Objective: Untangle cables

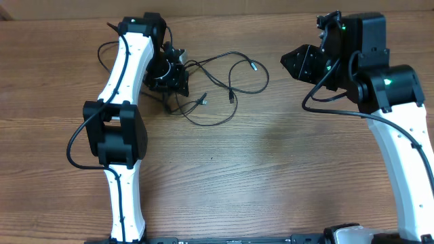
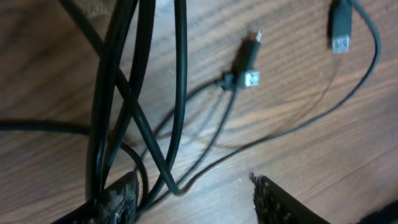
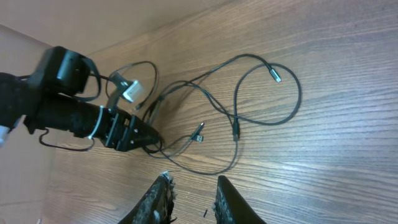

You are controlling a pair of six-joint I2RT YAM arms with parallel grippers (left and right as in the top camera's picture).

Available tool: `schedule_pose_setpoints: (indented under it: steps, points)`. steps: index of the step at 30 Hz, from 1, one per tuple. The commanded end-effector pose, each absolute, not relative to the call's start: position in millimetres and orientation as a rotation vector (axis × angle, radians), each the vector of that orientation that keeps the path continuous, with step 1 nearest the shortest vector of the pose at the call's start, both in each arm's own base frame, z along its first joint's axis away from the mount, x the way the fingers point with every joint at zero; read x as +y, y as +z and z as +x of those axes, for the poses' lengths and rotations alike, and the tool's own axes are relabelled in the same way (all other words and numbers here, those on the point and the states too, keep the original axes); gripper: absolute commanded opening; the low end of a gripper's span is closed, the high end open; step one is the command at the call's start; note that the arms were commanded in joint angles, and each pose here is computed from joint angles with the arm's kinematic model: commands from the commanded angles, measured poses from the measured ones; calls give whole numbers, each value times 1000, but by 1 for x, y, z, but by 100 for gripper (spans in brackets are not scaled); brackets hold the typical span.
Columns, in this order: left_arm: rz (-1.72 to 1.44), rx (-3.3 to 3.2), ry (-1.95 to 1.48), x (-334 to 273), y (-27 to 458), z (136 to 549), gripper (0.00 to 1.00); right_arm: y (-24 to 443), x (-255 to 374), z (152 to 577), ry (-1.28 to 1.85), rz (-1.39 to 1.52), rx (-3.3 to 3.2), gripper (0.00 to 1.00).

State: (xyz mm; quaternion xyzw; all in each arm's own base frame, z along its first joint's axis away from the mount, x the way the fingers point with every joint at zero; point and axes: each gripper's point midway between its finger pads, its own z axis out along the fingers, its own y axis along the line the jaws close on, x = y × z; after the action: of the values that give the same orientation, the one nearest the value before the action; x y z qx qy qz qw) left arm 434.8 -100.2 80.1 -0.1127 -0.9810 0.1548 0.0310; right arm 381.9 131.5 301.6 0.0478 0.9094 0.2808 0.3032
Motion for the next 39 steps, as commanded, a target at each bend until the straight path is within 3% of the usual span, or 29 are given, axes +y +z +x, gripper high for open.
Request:
schedule_pose_setpoints:
  steps: [1, 9, 17, 27, 32, 37, 39]
  points:
    - [-355, -3066, 478, -96, 94, 442, 59, 306, 130, 386, 733, 121, 2396, 22]
    - [-498, -3169, 414, -88, 153, 436, 55, 307, 130, 388, 733, 119, 2389, 22]
    - [-359, -3166, 320, -65, 111, 445, 55, 305, 130, 386, 728, 110, 2398, 23]
    - [-348, -3168, 320, -64, 68, 448, 45, 304, 129, 385, 722, 101, 2406, 26]
    - [-348, -3161, 332, -65, 62, 446, 33, 303, 129, 384, 721, 103, 2410, 26]
    - [-295, -3146, 333, -65, 51, 441, 6, 302, 129, 383, 721, 104, 2416, 27]
    - [-268, -3147, 343, -66, 51, 441, 4, 302, 129, 383, 722, 105, 2416, 27]
